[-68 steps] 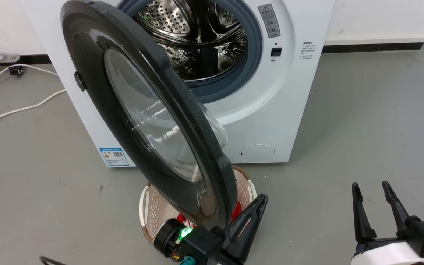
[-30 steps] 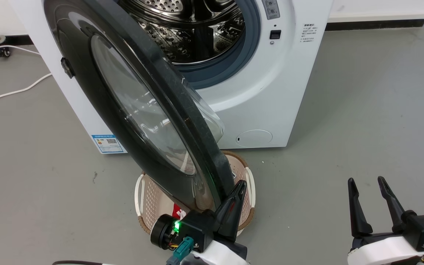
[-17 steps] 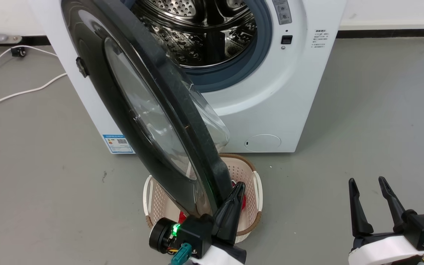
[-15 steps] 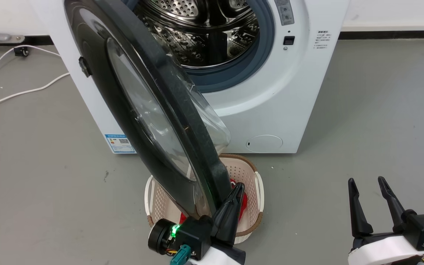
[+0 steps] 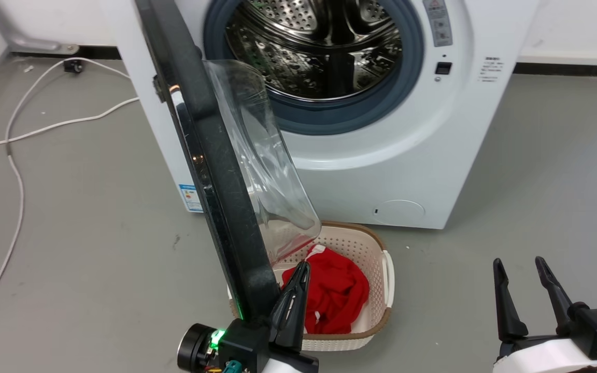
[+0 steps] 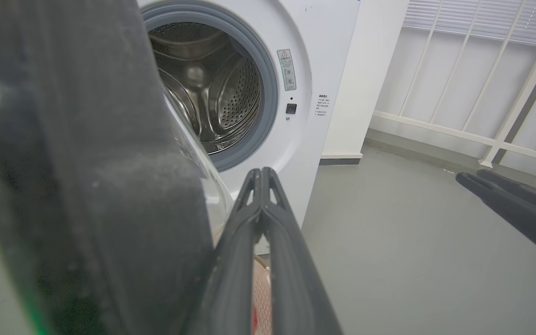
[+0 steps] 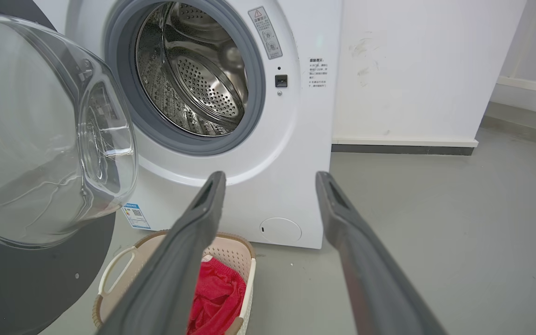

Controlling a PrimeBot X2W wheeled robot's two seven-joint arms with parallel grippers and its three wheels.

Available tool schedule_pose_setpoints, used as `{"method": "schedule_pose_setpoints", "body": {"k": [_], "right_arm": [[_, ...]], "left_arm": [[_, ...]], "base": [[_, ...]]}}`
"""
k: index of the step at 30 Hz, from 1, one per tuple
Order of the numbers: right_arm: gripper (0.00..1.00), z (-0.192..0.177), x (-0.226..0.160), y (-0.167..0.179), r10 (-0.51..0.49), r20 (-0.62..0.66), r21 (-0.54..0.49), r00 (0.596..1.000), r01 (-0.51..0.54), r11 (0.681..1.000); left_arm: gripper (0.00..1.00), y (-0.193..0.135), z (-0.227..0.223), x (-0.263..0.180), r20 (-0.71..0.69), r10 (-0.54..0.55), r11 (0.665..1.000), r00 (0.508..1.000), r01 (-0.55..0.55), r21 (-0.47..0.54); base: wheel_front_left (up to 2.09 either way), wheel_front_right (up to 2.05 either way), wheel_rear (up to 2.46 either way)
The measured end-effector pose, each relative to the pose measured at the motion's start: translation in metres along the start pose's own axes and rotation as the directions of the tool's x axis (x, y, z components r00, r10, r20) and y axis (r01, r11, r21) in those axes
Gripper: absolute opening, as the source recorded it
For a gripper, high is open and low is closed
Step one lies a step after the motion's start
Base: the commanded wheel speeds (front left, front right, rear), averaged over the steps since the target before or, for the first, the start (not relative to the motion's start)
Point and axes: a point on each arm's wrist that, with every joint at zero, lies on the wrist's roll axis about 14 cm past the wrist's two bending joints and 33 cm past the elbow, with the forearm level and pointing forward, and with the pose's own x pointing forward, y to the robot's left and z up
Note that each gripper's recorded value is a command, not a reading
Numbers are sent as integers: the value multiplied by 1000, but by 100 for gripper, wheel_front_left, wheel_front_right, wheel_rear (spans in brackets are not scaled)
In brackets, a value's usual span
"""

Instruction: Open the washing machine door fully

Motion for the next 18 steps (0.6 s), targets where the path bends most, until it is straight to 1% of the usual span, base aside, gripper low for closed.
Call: {"method": "schedule_pose_setpoints", "body": {"k": [10,18], "right_arm": [[100,-4,17,27,85,-9,18,996,-85,996],[100,-8,29,48,150,-16,29,989,-150,988]], "left_arm": [[0,35,11,-24,18,137,989,990,-138,44],[0,74,16,-43,21,271,959,962,-272,80]], "base": [[0,0,0],[0,0,0]]}}
